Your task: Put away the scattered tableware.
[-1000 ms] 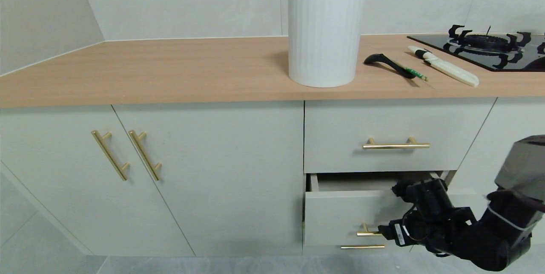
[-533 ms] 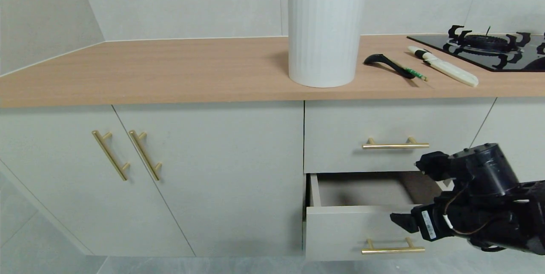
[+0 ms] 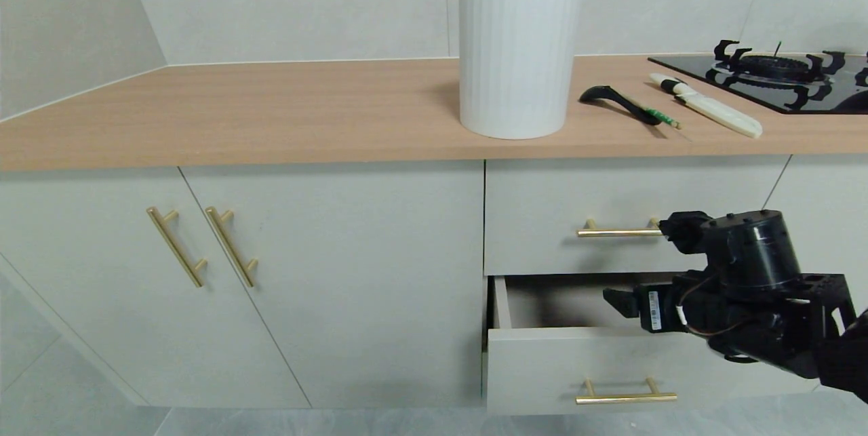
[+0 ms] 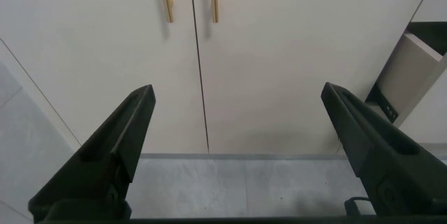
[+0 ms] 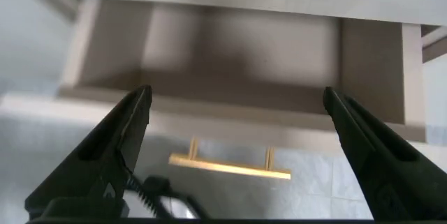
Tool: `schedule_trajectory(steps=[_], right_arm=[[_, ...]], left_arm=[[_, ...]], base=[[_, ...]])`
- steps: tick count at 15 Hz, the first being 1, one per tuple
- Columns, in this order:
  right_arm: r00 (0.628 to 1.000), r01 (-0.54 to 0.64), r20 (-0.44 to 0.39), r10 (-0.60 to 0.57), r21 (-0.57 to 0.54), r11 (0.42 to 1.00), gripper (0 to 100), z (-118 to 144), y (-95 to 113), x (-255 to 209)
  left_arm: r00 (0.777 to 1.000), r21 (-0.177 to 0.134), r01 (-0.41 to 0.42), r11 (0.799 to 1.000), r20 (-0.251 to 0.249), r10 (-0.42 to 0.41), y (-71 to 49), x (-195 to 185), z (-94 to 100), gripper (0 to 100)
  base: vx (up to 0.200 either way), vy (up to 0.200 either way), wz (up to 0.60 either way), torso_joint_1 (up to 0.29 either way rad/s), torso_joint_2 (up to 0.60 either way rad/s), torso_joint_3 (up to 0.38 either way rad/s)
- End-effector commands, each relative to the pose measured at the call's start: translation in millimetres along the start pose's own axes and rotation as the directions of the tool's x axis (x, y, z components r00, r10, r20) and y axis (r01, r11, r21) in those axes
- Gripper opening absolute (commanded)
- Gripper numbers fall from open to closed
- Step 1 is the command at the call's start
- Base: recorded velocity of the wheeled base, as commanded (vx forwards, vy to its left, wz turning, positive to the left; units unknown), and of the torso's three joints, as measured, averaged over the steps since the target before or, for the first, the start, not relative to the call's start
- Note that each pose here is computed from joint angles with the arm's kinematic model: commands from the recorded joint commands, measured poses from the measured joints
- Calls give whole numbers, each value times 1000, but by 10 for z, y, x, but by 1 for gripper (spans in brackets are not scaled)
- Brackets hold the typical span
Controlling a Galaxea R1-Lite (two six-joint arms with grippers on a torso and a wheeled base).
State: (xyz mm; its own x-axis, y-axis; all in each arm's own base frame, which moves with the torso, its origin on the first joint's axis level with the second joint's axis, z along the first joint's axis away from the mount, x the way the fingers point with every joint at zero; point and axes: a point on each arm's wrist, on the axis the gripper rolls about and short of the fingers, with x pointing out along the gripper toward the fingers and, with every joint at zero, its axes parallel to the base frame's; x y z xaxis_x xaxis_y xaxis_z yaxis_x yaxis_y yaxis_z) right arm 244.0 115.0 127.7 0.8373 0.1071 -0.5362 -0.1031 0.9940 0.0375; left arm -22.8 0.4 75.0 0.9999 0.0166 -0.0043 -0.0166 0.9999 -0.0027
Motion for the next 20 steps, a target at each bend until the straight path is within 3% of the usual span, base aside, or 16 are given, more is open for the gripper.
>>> schedule_trajectory(steps=[1,6,14,17,20], right_arm=[[997,34,-70,-34,-11,999,100,-178,19,310],[992,93,-82,-92,17,995,100,-345,31,637],[993,83,-90,-83,3,997,100,-325,-1,499],[989,76,-124,-77,-11,997,100,-291,-16,359],[974,10,-227,-26,-72,997,100,-319,12,142]], left_arm=[[1000,0,0,1000,-2,0,0,1,0,100],[1000,0,0,1000,1,0,0,0,1,100],[1000,0,0,1000,-2,0,0,1,0,100],[1000,0,0,1000,-2,0,0,1,0,100],[1000,0,0,1000,-2,0,0,1,0,100]], base=[[0,0,0,0,0,0],[0,0,0,0,0,0],[0,0,0,0,0,0],[0,0,0,0,0,0],[0,0,0,0,0,0]])
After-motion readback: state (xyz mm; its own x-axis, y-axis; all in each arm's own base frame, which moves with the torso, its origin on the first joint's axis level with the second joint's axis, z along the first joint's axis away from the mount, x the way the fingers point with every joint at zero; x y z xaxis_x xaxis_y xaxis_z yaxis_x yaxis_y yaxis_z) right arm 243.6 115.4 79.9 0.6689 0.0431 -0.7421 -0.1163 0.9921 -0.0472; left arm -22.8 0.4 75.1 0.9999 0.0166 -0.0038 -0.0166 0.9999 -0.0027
